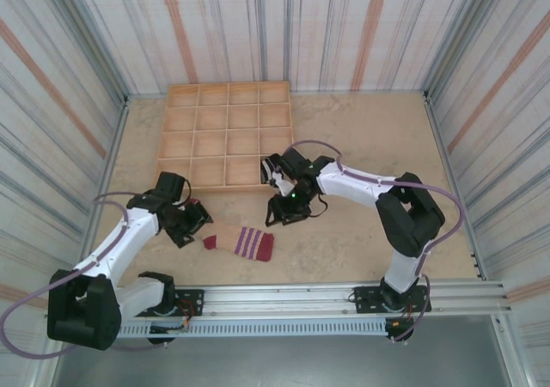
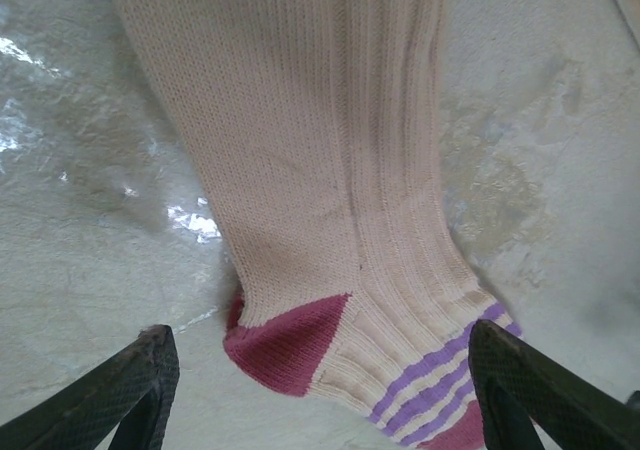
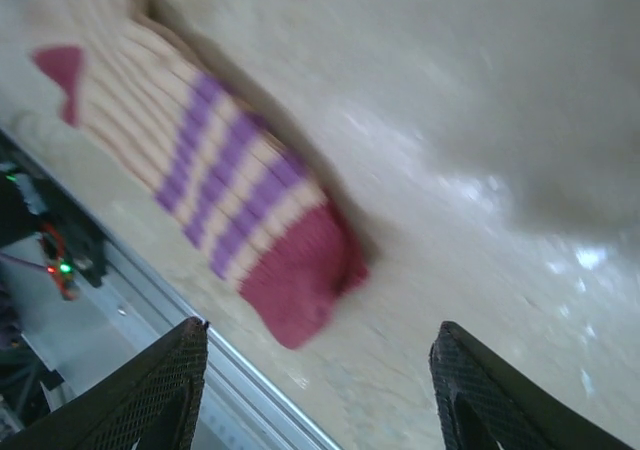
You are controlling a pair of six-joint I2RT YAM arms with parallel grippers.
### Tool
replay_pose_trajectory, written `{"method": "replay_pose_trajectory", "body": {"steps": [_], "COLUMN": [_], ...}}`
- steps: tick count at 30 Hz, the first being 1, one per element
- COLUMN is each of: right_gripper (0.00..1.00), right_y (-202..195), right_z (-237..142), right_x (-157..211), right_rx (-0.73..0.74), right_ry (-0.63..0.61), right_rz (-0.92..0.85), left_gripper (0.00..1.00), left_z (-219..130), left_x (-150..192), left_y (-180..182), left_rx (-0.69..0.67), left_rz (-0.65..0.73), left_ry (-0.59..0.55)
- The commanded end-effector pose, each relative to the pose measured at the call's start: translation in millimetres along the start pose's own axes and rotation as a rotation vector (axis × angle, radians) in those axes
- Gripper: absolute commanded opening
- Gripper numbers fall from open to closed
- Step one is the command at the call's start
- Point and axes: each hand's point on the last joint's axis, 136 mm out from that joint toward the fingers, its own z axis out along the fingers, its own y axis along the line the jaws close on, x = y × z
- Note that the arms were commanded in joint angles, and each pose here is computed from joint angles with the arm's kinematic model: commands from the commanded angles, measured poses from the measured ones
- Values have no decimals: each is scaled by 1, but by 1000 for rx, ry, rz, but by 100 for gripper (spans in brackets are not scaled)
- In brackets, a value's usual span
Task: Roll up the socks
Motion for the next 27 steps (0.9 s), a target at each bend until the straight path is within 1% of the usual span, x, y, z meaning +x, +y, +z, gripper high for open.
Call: {"method": "replay_pose_trajectory", "body": {"steps": [1,3,5,9,17,22,27], "right_gripper": [62,62,61,61,61,60,55], "right_y": [2,0,2,7,10,0,2], "right_z": [-5,2,9,17,23,32,40], "right_x": [14,23,28,27,19,21,18], "right_rx": [-10,-10,-39,-78,-71,-37,-38], "right_ry": [-22,-11,-5,-11,-14,-5,-2], "right_rz": [32,40,57,70,74,116,122], "left_gripper": [78,77,77,76,70,66,65], "left_z": [8,11,13,17,32,41,44], "left_x": [9,12,14,16,21,24,24], "left_y": [5,7,8,10,9,10,8], "left_rx": [-8,-20,-34,-61,-80,-91,-98], "left_rz": [13,20,37,54,63,61,69], "left_ry": [37,43,46,50,68,76,82]}}
